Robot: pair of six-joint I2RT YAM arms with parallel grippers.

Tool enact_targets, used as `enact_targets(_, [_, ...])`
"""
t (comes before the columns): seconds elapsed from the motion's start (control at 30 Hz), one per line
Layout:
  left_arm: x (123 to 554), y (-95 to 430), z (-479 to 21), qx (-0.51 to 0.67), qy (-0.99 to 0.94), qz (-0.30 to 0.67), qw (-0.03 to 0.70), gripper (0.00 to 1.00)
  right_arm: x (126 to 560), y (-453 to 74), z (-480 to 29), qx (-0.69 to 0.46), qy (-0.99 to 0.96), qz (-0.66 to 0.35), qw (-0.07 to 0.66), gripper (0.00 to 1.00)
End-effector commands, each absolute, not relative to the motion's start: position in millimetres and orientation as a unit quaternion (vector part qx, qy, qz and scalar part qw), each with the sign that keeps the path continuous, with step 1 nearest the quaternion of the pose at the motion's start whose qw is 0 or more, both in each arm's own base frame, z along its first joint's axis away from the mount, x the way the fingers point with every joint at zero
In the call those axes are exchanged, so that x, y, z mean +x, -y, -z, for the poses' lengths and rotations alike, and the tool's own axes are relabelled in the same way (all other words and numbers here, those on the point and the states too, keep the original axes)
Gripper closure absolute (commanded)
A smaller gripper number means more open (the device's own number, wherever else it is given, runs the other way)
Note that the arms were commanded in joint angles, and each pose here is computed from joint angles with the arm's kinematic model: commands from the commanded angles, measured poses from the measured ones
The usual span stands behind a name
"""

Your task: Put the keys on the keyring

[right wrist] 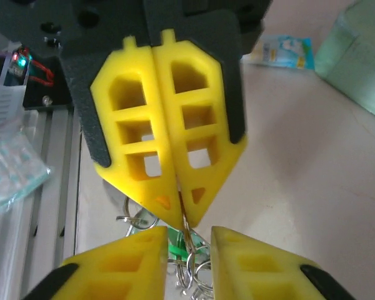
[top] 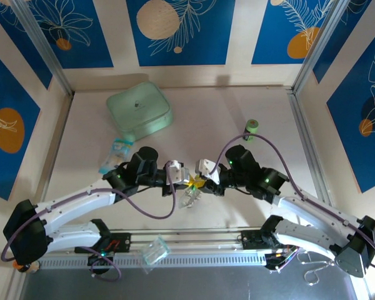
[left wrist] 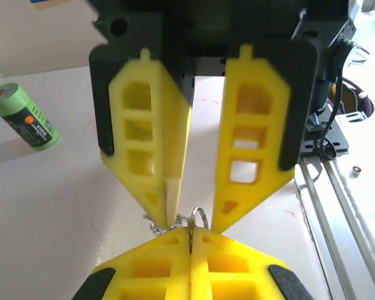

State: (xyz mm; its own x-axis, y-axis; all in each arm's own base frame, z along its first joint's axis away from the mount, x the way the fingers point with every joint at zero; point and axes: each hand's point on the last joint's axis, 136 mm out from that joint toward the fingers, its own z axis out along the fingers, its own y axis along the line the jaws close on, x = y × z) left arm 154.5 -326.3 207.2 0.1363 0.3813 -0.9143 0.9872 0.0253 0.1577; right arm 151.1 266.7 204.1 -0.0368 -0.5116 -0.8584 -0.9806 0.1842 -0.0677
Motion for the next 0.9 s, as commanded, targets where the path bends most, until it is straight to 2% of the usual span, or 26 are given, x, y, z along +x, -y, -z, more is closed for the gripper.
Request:
enact_targets(0.0, [157.4,326.6,-224.3,0.571,-0.553,0.358,0.490,1.00,149.5,-274.5,-223.9,-0.526,-0.639,-0.351,0.439,0.69])
enact_targets(0.3, [151.1,323.7,-237.3,0.531,-0.531,0.402,0.523,1.00,149.2,-270.0,-205.2,-0.517,-0.650,-0.350,0.433,0.69])
enact_targets(0.5, [147.0,323.9,-242.3,0.530,-0.519,0.420,0.523,1.00,149.2,-273.3,-210.1,-0.522,-0.637,-0.357,0.441,0.73])
enact_targets(0.6, [145.5,324.4,-243.1,0.529,-0.516,0.426,0.522,1.00,148.5,-274.4,-212.5,-0.524,-0.632,-0.361,0.442,0.81])
enact_targets(0.7, [144.4,324.4,-244.4,0.531,-0.513,0.429,0.521,1.00,146.5,-275.1,-215.8,-0.529,-0.625,-0.366,0.442,0.98])
enact_targets(0.8, [145.3,323.2,-240.4,0.548,-0.517,0.411,0.513,1.00,145.0,-273.7,-217.3,-0.535,-0.624,-0.363,0.439,1.00])
enact_targets(0.83, [146.2,322.5,-236.4,0.559,-0.523,0.398,0.506,0.95,144.6,-272.8,-217.3,-0.539,-0.626,-0.359,0.435,1.00])
enact_targets(0.87, [147.8,321.8,-232.8,0.568,-0.528,0.386,0.500,0.83,144.0,-271.8,-216.5,-0.544,-0.629,-0.354,0.429,1.00])
